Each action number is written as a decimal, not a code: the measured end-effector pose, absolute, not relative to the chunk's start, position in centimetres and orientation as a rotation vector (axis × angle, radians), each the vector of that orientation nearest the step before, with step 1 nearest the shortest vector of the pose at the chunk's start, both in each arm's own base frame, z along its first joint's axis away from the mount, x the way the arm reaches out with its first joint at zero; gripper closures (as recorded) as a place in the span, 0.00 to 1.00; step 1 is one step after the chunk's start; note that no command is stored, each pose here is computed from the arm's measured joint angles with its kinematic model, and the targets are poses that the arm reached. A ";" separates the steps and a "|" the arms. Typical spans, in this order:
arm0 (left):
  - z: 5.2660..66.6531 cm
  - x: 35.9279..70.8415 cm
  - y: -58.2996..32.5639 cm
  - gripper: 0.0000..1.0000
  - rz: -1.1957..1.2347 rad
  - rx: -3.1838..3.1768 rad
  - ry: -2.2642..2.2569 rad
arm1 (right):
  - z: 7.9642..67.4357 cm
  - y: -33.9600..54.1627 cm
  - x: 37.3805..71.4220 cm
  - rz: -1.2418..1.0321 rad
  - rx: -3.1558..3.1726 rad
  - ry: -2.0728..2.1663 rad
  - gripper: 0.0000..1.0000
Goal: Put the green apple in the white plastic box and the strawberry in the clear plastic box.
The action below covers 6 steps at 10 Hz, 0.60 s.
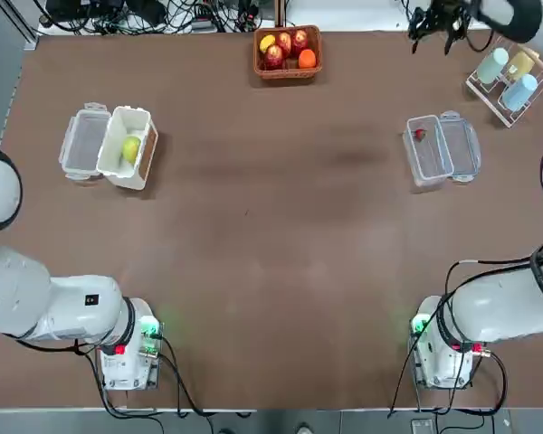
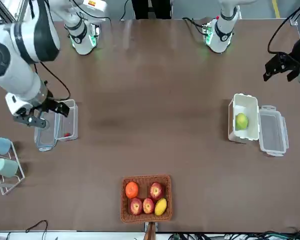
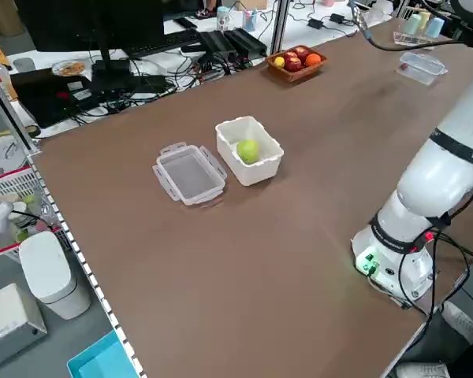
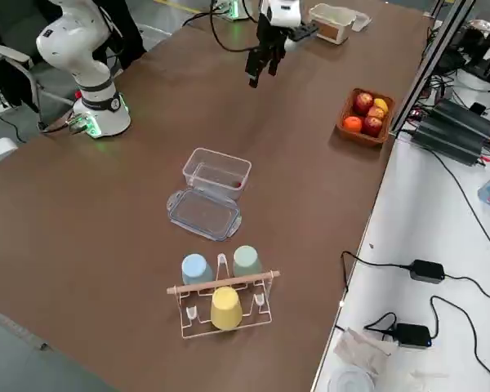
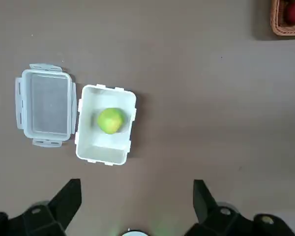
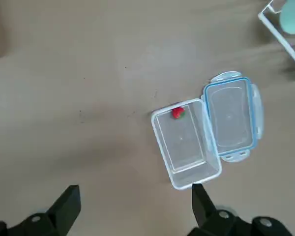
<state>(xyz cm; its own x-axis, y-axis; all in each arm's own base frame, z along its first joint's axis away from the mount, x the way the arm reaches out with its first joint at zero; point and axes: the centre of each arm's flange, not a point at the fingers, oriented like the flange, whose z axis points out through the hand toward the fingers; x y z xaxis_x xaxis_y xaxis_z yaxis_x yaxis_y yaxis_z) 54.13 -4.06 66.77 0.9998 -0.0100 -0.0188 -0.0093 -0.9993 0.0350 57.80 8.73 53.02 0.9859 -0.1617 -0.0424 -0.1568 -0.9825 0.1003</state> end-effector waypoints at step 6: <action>66.9 54.3 -4.1 0.00 -0.002 3.106 -0.059 | 57.6 3.1 57.8 -0.107 3.104 0.205 0.00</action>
<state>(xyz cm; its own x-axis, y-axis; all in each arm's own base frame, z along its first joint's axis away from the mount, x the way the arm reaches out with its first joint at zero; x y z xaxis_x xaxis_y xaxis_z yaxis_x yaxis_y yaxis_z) 54.35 -4.08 66.87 0.9993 -0.0379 -0.0009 -0.0378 -0.9987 0.0354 57.78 3.13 57.61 0.9890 0.1303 -0.0706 0.1323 -0.9909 0.0243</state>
